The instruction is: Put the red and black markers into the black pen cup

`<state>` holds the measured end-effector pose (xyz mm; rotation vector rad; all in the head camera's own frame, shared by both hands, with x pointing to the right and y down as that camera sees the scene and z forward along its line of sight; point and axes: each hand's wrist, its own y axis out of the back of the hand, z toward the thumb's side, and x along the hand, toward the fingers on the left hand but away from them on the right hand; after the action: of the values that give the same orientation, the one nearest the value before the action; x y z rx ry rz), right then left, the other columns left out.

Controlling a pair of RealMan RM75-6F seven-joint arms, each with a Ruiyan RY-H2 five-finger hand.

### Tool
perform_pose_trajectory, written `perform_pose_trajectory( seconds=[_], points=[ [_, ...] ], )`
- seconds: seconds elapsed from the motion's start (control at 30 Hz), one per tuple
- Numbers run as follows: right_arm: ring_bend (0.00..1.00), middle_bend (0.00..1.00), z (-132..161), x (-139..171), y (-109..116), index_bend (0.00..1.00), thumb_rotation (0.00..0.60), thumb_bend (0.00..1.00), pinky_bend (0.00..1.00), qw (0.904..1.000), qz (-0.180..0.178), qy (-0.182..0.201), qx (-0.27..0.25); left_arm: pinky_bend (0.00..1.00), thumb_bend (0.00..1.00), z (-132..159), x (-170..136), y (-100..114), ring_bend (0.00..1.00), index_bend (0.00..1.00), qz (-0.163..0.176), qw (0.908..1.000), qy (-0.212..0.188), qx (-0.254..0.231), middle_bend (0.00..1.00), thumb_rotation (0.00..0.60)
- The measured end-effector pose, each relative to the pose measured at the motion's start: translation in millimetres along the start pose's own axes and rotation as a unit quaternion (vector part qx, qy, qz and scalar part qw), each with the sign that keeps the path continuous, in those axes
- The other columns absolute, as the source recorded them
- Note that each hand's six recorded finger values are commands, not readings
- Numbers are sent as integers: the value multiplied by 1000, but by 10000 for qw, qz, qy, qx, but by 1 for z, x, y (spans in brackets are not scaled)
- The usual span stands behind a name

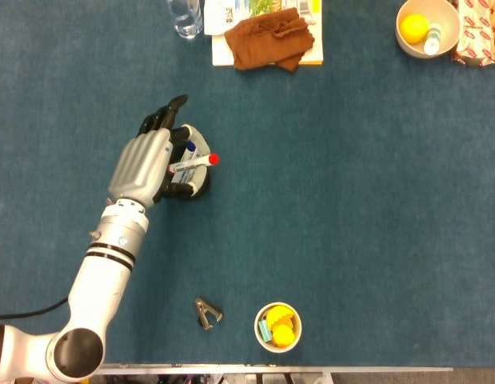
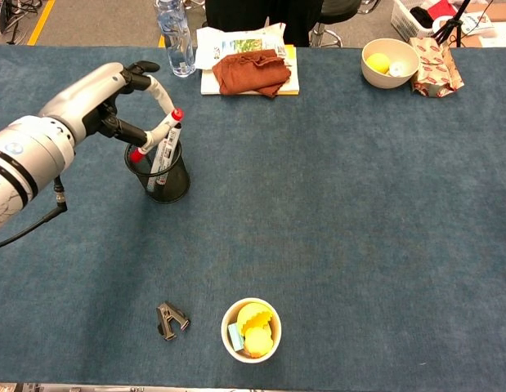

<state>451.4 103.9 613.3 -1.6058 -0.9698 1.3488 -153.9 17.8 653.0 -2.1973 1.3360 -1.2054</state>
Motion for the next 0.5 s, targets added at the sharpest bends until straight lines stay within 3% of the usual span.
perform_pose_trajectory(
  seconds=[0.37, 0.5],
  points=[
    [176, 256, 0, 1, 1, 239, 600, 0, 348, 10000, -7, -6, 5, 0, 450, -14, -2, -5, 0, 603, -66, 9995, 178, -249, 0, 600],
    [177, 256, 0, 1, 1, 239, 600, 0, 348, 10000, -9, -12, 13, 0, 450, -22, -2, -5, 0, 420, -128, 9992, 214, -311, 0, 600]
  ],
)
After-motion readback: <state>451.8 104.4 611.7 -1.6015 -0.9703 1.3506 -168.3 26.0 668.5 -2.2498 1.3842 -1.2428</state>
